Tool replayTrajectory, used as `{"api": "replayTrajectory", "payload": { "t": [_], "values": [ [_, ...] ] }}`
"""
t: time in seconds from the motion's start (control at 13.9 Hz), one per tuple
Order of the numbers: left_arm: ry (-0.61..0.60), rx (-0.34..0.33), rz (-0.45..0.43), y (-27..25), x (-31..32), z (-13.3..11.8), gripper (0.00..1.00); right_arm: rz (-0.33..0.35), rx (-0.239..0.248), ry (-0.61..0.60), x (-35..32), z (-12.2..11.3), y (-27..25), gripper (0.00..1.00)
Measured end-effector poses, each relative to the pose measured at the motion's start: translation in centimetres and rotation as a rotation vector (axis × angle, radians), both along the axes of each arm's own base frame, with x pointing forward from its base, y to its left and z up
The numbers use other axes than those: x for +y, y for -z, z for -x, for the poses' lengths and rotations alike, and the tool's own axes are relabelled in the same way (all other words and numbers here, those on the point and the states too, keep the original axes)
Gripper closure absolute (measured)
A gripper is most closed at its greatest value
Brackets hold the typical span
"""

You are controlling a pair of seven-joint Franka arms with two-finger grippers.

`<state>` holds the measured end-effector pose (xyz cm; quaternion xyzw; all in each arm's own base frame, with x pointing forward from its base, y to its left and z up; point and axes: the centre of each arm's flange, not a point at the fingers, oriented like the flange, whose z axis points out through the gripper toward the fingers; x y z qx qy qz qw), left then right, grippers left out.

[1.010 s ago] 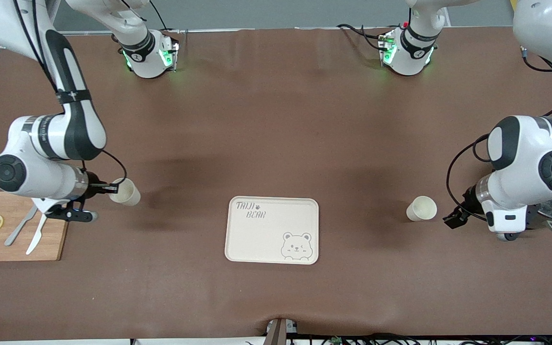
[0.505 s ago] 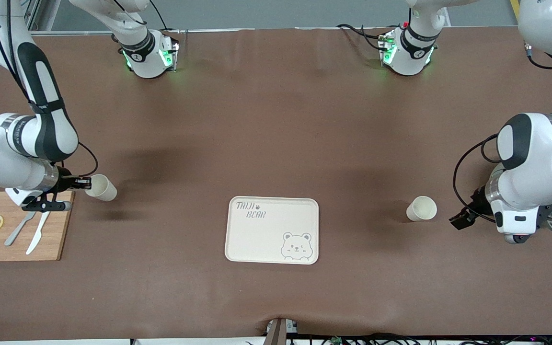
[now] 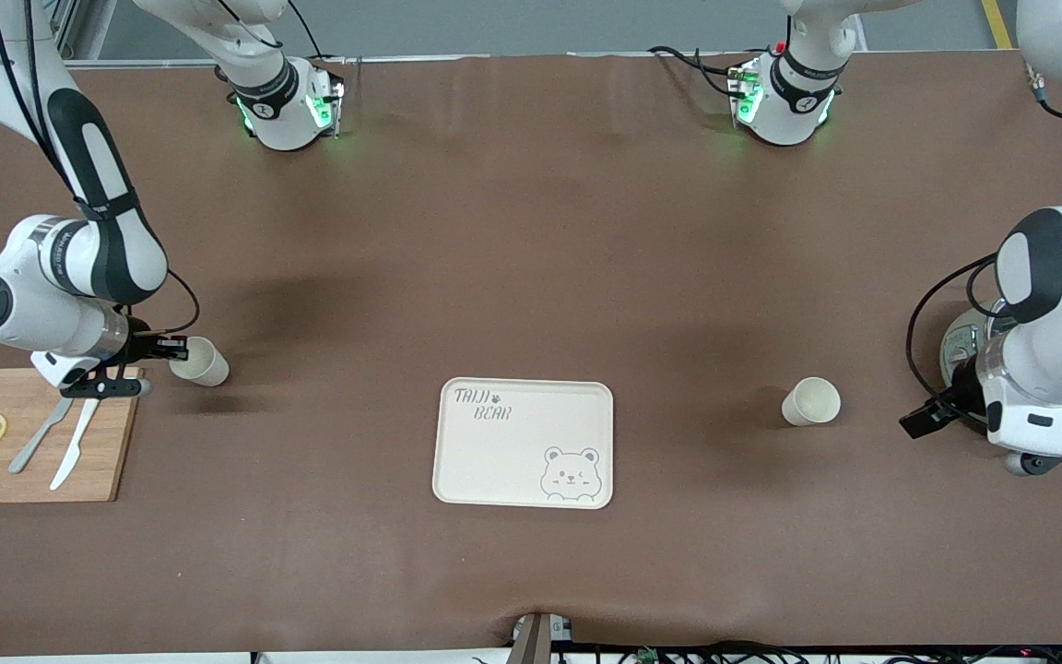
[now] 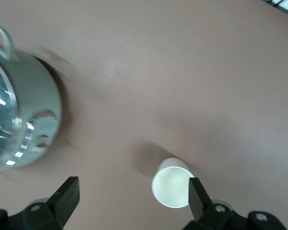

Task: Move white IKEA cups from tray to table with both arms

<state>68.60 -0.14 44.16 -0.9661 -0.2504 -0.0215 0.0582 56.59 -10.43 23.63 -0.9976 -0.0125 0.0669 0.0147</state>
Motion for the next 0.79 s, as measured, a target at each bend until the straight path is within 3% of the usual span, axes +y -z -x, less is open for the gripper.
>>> {"api": "replayTrajectory", "payload": {
  "t": [0.22, 0.51, 0.79],
  "values": [
    [0.079, -0.031, -0.024, -5.5, -0.1, 1.1, 0.0, -0.012, 0.032, -0.013, 0.6, -0.9, -1.5, 0.39],
    [0.169, -0.056, -0.047, -11.1, 0.3, 3.4, 0.0, -0.018, 0.025, -0.045, 1.8, -4.8, -8.5, 0.01],
    [0.274, -0.065, -0.065, -14.2, 0.3, 4.8, 0.0, -0.021, 0.02, -0.076, 3.2, -7.8, -17.0, 0.0]
  ]
}}
